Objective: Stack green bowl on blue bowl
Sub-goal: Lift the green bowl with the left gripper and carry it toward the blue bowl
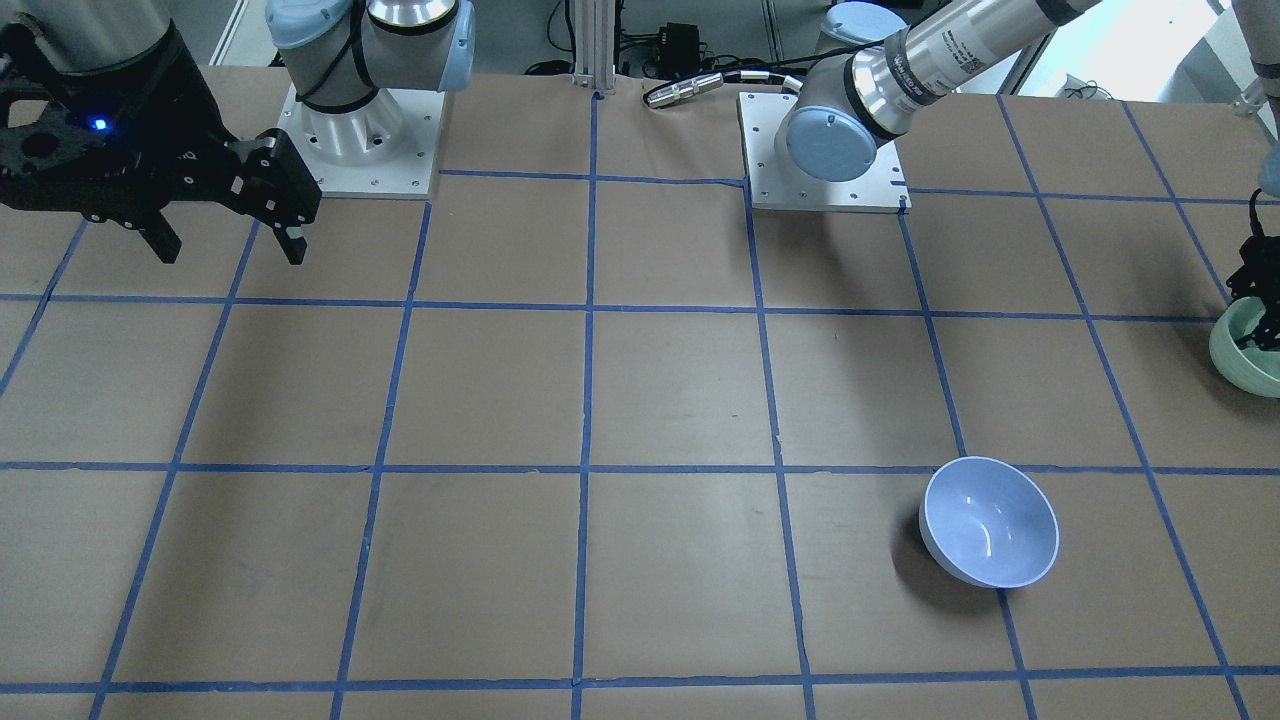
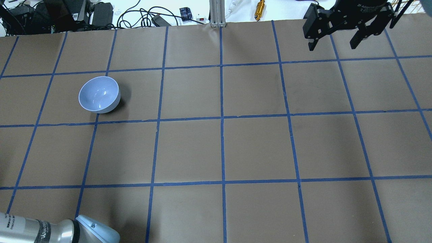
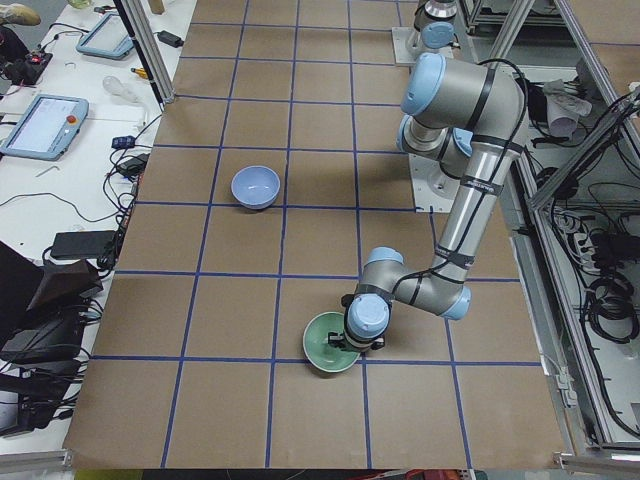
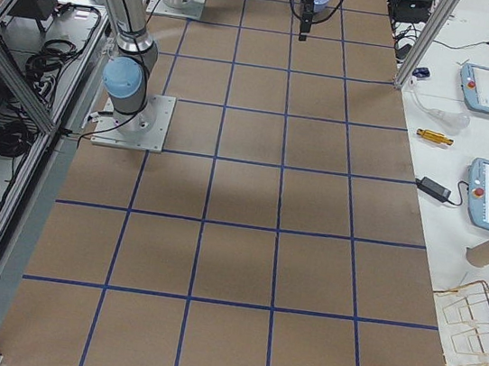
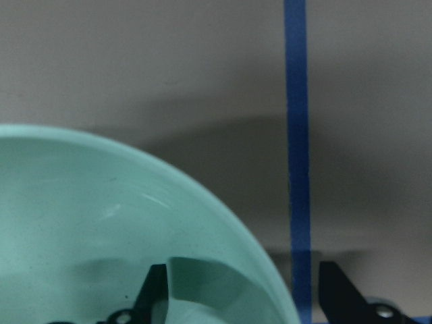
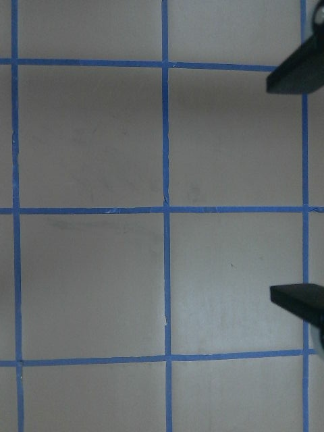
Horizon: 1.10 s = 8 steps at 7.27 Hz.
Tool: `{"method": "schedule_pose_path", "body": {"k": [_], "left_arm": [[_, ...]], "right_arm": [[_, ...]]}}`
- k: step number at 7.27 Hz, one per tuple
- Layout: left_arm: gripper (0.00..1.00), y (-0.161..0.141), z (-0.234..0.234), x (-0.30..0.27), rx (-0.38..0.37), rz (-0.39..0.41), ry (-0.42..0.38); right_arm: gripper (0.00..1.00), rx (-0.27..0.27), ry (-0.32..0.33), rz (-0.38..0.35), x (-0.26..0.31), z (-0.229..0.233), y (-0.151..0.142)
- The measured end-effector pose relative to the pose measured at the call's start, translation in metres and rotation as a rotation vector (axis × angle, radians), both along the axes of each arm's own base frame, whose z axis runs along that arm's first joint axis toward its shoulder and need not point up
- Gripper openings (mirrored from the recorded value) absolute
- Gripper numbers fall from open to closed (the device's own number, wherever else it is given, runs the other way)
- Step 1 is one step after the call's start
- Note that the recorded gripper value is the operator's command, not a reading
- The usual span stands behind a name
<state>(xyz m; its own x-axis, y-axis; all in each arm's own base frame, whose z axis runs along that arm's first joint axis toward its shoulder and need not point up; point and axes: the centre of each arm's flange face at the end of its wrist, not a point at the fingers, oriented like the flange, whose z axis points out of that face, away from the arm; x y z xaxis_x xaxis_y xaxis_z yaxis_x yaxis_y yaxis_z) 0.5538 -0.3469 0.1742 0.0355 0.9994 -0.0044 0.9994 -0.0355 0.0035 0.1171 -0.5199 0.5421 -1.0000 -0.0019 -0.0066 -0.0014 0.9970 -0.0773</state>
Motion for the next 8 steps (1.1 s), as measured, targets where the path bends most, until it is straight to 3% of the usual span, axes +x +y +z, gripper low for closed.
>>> {"method": "schedule_pose_path", "body": {"k": [6, 8], "left_arm": [[0.00, -0.003, 0.031, 0.002, -0.021, 0.008, -0.051], [0.00, -0.022, 0.072, -0.008, -0.045, 0.026, -0.087]], "right_arm": [[1.00, 0.000, 0.000, 0.000, 0.000, 0.000, 0.000], [1.00, 0.001, 0.000, 0.000, 0.000, 0.000, 0.000]]}}
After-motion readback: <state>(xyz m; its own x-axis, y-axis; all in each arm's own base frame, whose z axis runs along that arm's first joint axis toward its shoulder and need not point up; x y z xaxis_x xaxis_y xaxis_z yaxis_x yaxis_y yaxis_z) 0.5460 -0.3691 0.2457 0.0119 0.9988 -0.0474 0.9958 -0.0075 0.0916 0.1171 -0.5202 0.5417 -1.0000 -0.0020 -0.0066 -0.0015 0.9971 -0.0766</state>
